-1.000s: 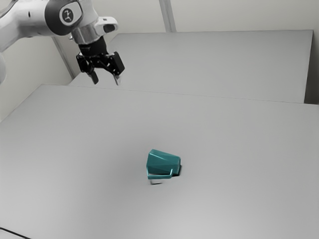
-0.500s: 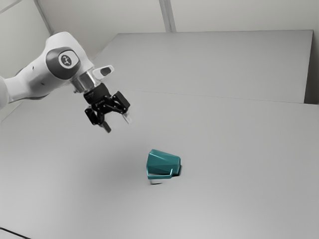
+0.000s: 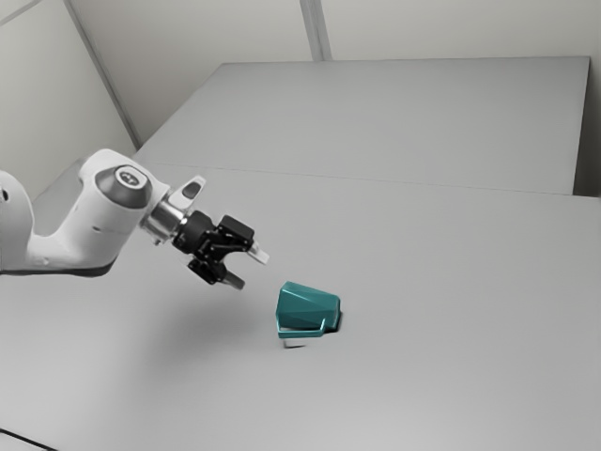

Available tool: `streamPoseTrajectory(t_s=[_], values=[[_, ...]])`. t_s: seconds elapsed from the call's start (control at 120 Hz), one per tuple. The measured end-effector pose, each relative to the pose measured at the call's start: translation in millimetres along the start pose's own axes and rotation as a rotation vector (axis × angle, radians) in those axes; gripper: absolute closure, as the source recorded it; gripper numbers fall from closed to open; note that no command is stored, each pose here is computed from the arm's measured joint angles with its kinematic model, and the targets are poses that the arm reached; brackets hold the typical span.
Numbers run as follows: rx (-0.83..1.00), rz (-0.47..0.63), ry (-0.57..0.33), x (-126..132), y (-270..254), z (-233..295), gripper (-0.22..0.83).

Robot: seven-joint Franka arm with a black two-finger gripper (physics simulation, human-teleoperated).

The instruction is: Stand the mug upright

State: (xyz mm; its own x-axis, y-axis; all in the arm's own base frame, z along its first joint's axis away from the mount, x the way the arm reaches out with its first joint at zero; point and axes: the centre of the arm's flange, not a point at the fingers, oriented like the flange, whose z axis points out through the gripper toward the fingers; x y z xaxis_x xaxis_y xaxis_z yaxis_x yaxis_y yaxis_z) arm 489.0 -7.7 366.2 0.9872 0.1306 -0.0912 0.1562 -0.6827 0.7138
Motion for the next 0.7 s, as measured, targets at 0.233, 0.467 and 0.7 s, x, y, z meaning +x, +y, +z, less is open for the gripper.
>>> streamPoseTrajectory(t_s=[0.233,0.467,0.7], values=[[-0.044,0.109,0.021,3.1,-23.1,28.5,0.0],[-0.091,0.192,0.036,10.0,-42.9,48.3,0.0],[-0.156,0.281,0.069,11.4,-35.7,62.7,0.0]])
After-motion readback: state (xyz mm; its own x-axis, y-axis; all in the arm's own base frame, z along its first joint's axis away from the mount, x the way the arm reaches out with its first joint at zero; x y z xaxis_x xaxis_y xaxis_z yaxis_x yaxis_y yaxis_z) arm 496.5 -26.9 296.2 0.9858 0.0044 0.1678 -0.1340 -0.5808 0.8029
